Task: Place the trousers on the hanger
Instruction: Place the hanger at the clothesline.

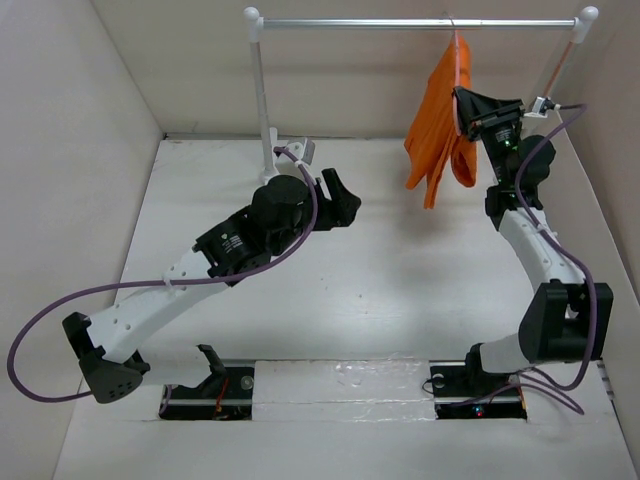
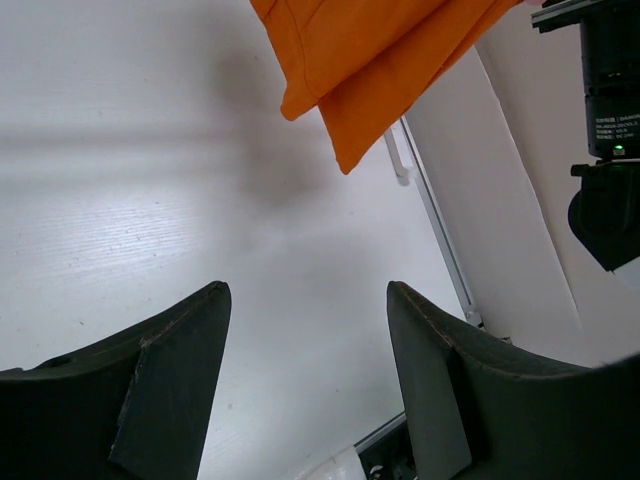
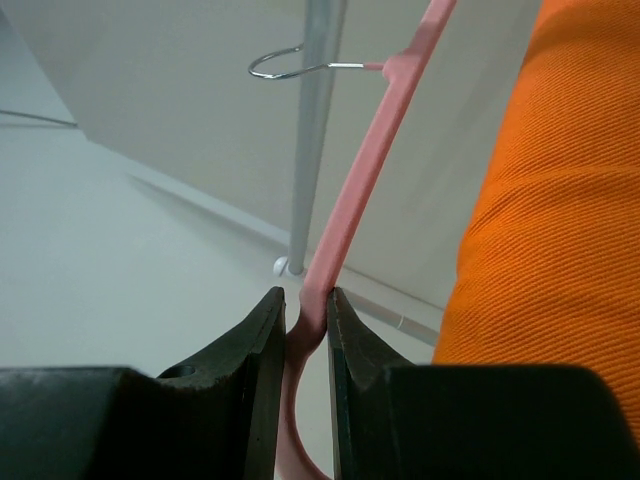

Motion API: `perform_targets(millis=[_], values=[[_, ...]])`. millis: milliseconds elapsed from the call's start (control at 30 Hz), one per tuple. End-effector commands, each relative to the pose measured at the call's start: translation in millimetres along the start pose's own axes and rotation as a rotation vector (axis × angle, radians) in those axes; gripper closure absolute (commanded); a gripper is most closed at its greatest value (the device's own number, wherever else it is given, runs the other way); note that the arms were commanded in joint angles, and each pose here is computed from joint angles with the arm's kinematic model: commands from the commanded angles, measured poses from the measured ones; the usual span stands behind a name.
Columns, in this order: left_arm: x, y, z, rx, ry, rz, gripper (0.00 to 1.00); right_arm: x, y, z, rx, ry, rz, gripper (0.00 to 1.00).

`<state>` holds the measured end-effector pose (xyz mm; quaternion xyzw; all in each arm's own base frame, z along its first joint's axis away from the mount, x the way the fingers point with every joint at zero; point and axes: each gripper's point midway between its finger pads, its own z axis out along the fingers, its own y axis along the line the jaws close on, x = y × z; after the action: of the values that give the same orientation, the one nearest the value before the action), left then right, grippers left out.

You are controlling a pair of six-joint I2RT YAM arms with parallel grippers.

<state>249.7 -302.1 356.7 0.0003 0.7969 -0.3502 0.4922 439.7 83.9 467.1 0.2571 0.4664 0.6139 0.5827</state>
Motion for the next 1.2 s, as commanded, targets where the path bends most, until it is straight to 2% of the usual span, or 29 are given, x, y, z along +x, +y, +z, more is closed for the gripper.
perform_targets(millis=[0, 133, 400, 433, 467, 500, 567, 600, 700, 800, 867, 900, 933, 967, 1033, 1067, 1133, 1167], values=[[-12, -8, -7, 0.034, -0.035, -0.021, 0.41, -26, 132, -15, -0.449, -0.107, -0.104, 1.0], [-10, -4, -6, 0.021, -0.029, -0.015, 0.41, -30, 123, -9, -0.48, -0.121, -0.068, 1.0], [-1, -1, 3, 0.007, -0.012, -0.011, 0.4, -26, 77, -10, -0.38, -0.123, -0.071, 1.0], [1, -1, 7, 0.003, -0.008, -0.009, 0.4, -22, 72, -10, -0.363, -0.107, -0.078, 0.96], [3, -1, 9, 0.006, -0.004, -0.007, 0.39, -19, 67, -11, -0.352, -0.092, -0.087, 0.87], [3, -3, 10, 0.01, -0.002, -0.006, 0.39, -15, 62, -11, -0.338, -0.073, -0.095, 0.66], [5, -3, 15, 0.007, 0.001, 0.0, 0.38, -8, 52, -13, -0.294, -0.021, -0.143, 0.45], [4, -3, 16, 0.004, -0.002, 0.003, 0.37, -9, 46, -13, -0.268, -0.008, -0.169, 0.3], [-1, -7, 21, -0.002, -0.012, 0.011, 0.34, -3, 32, -16, -0.187, 0.07, -0.287, 0.14], [-5, -11, 25, -0.001, -0.02, 0.031, 0.32, -11, 30, -21, -0.132, 0.084, -0.356, 0.09], [-17, -19, 25, 0.012, -0.043, 0.036, 0.3, -17, 18, -26, -0.036, 0.11, -0.461, 0.08], [-15, -18, 27, 0.008, -0.039, 0.038, 0.3, -18, 33, -26, -0.064, 0.102, -0.476, 0.08], [-20, -21, 28, 0.01, -0.046, 0.042, 0.29, -25, 18, -29, 0.016, 0.11, -0.541, 0.08], [-20, -20, 29, 0.003, -0.049, 0.046, 0.29, -28, 31, -28, 0.018, 0.106, -0.588, 0.08], [-25, -20, 30, 0.0, -0.056, 0.047, 0.29, -34, 30, -33, 0.065, 0.119, -0.701, 0.14], [-24, -24, 30, 0.037, -0.03, 0.035, 0.31, -33, 30, -34, 0.073, 0.135, -0.732, 0.2], [-32, -7, 36, 0.045, -0.015, -0.01, 0.35, -29, 31, -39, 0.093, 0.203, -0.831, 0.51], [-28, -9, 36, 0.095, 0.028, -0.046, 0.36, -26, 30, -43, 0.096, 0.233, -0.862, 0.7]])
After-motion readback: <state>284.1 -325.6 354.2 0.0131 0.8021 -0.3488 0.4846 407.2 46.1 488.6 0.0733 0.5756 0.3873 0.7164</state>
